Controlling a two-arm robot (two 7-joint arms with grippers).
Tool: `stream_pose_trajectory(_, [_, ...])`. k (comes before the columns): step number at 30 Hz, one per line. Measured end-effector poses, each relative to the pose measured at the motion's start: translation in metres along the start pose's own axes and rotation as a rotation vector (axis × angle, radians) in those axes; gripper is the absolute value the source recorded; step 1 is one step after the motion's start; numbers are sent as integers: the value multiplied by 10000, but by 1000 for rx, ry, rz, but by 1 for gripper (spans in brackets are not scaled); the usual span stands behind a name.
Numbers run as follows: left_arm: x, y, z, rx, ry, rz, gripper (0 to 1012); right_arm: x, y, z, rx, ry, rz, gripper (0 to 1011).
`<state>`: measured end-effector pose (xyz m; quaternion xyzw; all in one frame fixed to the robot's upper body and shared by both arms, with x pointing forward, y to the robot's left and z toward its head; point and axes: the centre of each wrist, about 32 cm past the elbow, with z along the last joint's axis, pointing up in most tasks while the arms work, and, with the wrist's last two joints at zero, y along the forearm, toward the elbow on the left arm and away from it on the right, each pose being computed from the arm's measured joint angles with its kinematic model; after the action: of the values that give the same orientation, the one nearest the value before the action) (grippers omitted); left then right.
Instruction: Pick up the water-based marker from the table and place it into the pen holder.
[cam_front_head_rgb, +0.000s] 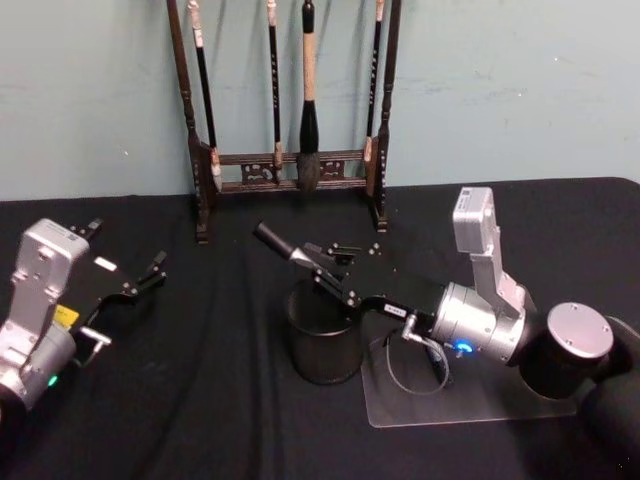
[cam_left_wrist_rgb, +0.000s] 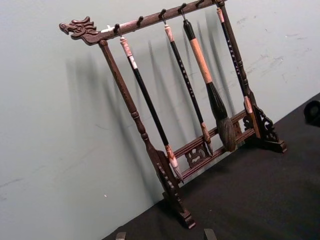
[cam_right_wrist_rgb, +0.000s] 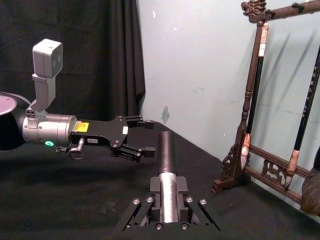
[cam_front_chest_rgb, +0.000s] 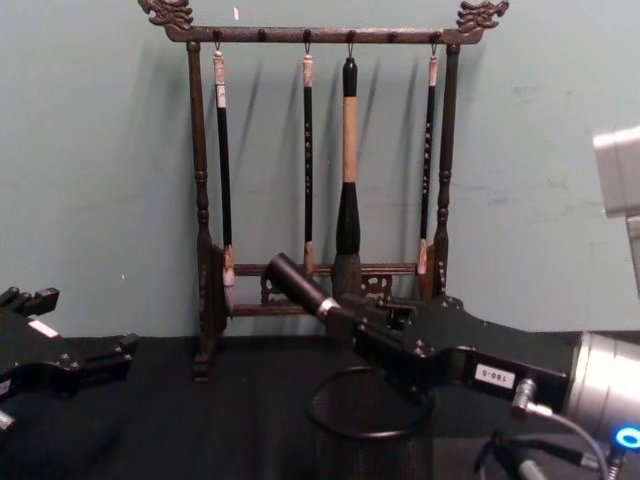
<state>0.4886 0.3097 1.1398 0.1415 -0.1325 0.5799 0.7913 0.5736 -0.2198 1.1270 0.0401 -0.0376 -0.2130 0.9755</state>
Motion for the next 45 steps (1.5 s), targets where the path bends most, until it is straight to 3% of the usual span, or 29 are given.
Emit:
stream_pose_trajectory(23, [0, 0, 0, 0, 0, 0, 1009, -42, 4, -68, -24, 14, -10, 190])
stream_pose_trajectory(29, [0, 0, 0, 0, 0, 0, 1009, -40, 1, -66, -23, 14, -9, 388])
stream_pose_trajectory(30, [0, 0, 0, 0, 0, 0, 1009, -39, 0, -66, -23, 14, -9, 496])
stream_pose_trajectory(32, [0, 0, 0, 0, 0, 0, 1008, -39, 0, -66, -23, 14, -9, 534])
stream_pose_trajectory(33, [0, 0, 0, 0, 0, 0, 1009, -39, 0, -66, -23, 14, -9, 616])
stream_pose_trajectory(35, [0, 0, 0, 0, 0, 0, 1009, -39, 0, -66, -23, 14, -9, 678])
stream_pose_trajectory(36, [0, 0, 0, 0, 0, 0, 1009, -39, 0, -66, -23, 15, -9, 678])
stream_pose_trajectory(39, [0, 0, 0, 0, 0, 0, 1009, -39, 0, -66, -23, 14, -8, 847])
stream_pose_trajectory(41, [0, 0, 0, 0, 0, 0, 1009, -39, 0, -66, -23, 14, -8, 882])
stream_pose_trajectory(42, [0, 0, 0, 0, 0, 0, 1009, -39, 0, -66, -23, 15, -8, 984])
stream_pose_trajectory(45, [0, 0, 0, 0, 0, 0, 1009, -39, 0, -66, -23, 15, -8, 1000])
